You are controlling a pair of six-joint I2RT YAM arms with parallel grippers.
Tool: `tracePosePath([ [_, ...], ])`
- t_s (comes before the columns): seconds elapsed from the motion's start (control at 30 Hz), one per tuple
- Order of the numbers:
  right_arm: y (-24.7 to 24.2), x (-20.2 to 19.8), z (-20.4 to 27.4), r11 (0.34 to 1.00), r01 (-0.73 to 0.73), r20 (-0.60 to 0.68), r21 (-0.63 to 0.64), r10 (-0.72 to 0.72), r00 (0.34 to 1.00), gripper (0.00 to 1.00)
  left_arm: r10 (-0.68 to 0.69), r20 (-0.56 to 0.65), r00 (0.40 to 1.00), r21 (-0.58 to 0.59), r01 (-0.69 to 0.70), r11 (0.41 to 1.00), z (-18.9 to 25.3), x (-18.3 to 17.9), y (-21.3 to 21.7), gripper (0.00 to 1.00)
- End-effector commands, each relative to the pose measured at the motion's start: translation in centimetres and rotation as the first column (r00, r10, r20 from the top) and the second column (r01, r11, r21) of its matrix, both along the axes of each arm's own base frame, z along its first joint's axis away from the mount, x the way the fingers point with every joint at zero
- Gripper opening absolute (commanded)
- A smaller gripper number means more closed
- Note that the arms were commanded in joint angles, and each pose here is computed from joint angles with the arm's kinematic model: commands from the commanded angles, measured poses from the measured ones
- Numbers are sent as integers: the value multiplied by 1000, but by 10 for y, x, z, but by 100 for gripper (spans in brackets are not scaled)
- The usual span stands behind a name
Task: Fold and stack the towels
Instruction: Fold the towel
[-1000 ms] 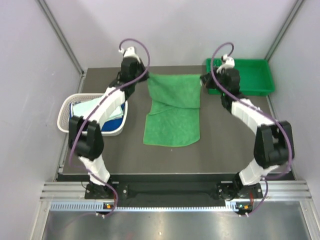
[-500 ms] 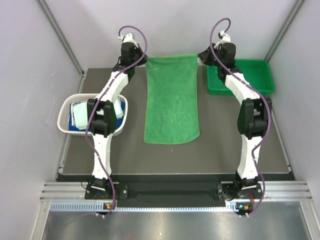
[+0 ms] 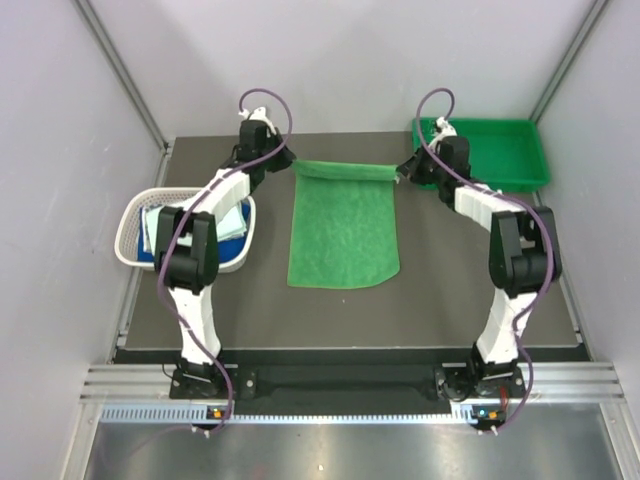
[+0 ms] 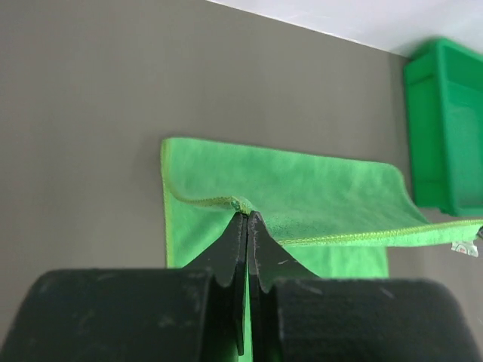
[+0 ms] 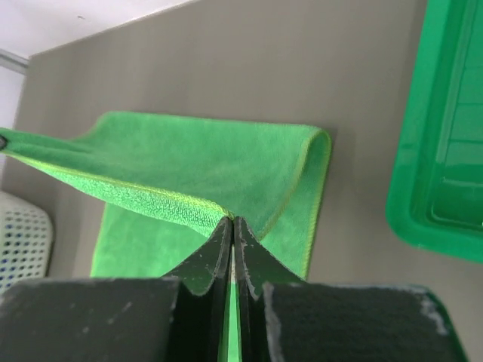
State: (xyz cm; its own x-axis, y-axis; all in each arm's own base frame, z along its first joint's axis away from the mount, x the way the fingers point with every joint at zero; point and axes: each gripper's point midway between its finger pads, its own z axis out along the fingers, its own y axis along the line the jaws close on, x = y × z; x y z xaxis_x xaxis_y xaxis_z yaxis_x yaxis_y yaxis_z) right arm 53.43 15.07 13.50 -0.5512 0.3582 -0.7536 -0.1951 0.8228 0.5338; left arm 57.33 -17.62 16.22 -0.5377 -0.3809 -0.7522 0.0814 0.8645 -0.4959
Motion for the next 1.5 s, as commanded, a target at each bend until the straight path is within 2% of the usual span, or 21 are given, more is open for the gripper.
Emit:
tracePosePath([
  [0.0,-14,-3,99,999,32,257,25,-38,966,0,12,213,977,-43,-3,999,94,-15,9,0],
  [0.1,-17,-18,92,999,38,245,27,-43,969,0,-2,224,975,-44,12,999,103,-33,8,0],
  [0.4,-20,-67,80,998,32,234,53,-44,971,0,-29,175,984,-29,35,999,82,-81,13,0],
  [1.07,-22,-128,70,997,30,232,67,-45,972,0,-47,166,985,-46,56,997,76,-140,17,0],
  [1.47,-21,-170,16,998,18,151,65,-28,988,0,-66,70,995,-81,71,994,20,-187,10,0],
])
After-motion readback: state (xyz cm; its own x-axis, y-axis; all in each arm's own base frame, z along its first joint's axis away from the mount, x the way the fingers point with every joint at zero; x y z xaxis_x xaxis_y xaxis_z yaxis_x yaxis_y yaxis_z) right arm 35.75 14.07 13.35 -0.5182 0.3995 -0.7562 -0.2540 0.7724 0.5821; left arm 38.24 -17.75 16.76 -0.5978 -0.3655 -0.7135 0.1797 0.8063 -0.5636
